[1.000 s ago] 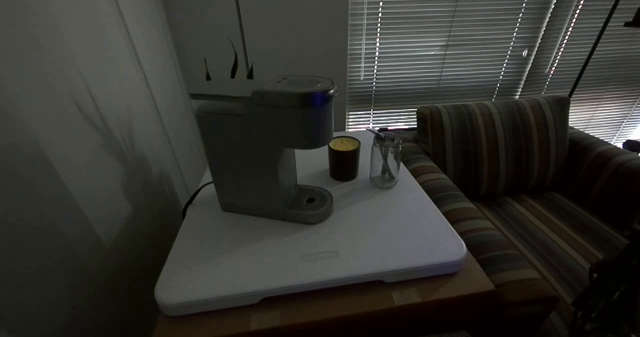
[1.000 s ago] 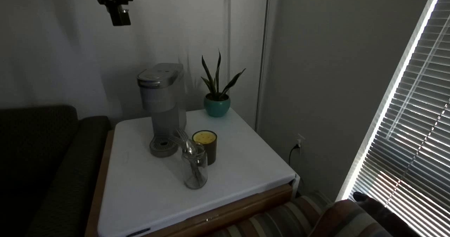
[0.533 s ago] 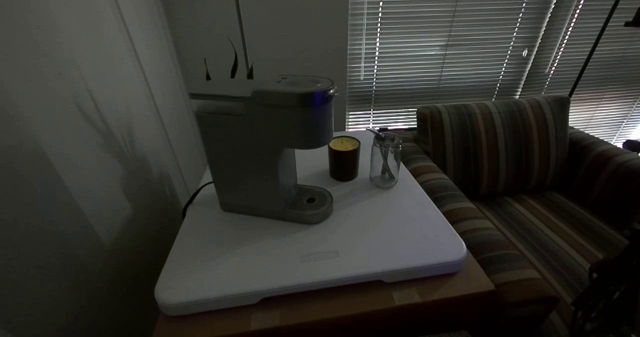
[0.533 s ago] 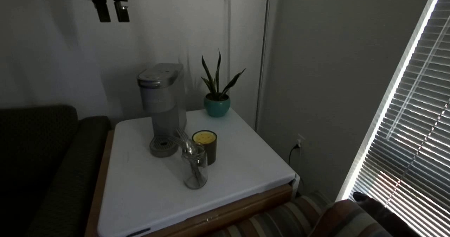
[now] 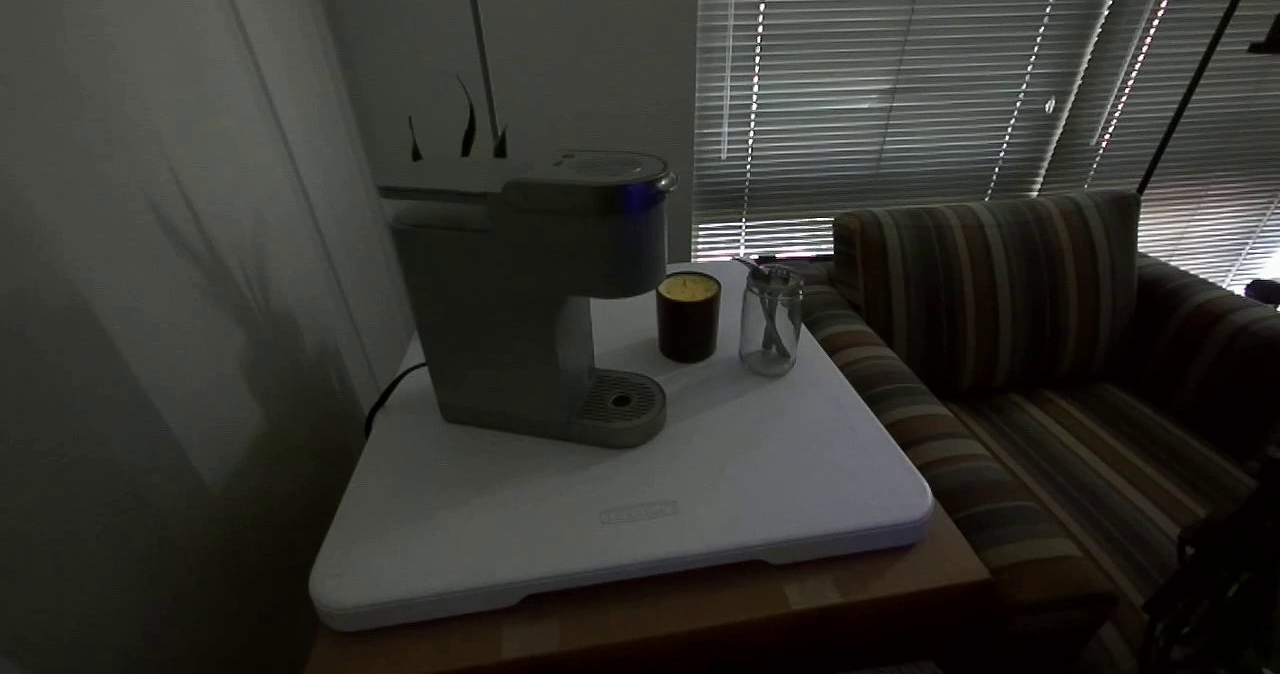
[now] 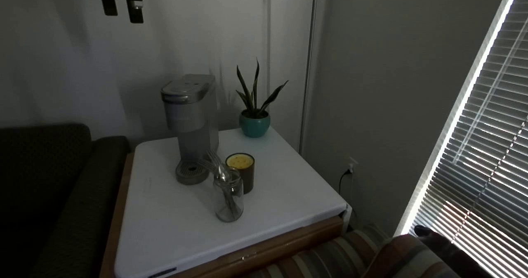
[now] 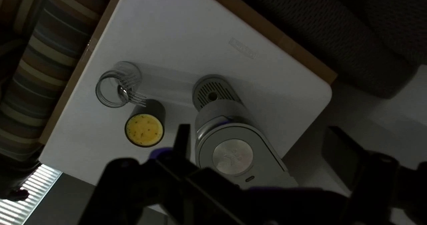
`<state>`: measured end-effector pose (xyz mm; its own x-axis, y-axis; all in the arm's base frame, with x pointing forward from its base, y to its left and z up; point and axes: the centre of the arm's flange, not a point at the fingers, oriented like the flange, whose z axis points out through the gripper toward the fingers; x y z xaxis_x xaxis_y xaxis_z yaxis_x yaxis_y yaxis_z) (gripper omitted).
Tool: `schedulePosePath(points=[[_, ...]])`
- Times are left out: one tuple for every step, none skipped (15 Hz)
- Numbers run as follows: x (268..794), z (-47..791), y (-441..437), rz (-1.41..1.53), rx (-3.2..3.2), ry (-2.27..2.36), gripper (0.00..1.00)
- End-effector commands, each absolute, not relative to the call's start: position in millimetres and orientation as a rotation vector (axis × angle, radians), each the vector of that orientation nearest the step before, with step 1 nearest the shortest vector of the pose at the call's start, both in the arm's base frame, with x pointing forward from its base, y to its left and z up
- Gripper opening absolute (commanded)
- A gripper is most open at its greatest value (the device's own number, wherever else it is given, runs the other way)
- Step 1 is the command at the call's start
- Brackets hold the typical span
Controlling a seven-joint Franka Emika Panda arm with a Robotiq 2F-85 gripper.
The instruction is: Close the top of the coffee maker
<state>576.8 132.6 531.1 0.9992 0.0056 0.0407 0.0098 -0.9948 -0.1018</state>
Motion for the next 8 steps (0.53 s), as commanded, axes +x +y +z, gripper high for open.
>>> schedulePosePath(points=[[578.8,525.7,125.5,-0.080,-2.965,0.004,1.00],[579.5,524.7,125.5,-0.089,-2.943,0.013,1.00],[579.0,532.1,132.1,-0.075,-2.988,0.019,1.00],[579.6,532.0,131.5,-0.077,-2.975,0.025,1.00],[579.9,531.9,130.9,-0.077,-2.970,0.028,1.00],[580.1,532.0,130.6,-0.078,-2.969,0.030,1.00],[580.1,532.0,130.5,-0.078,-2.969,0.031,1.00],[580.1,532.0,130.5,-0.078,-2.968,0.031,1.00]])
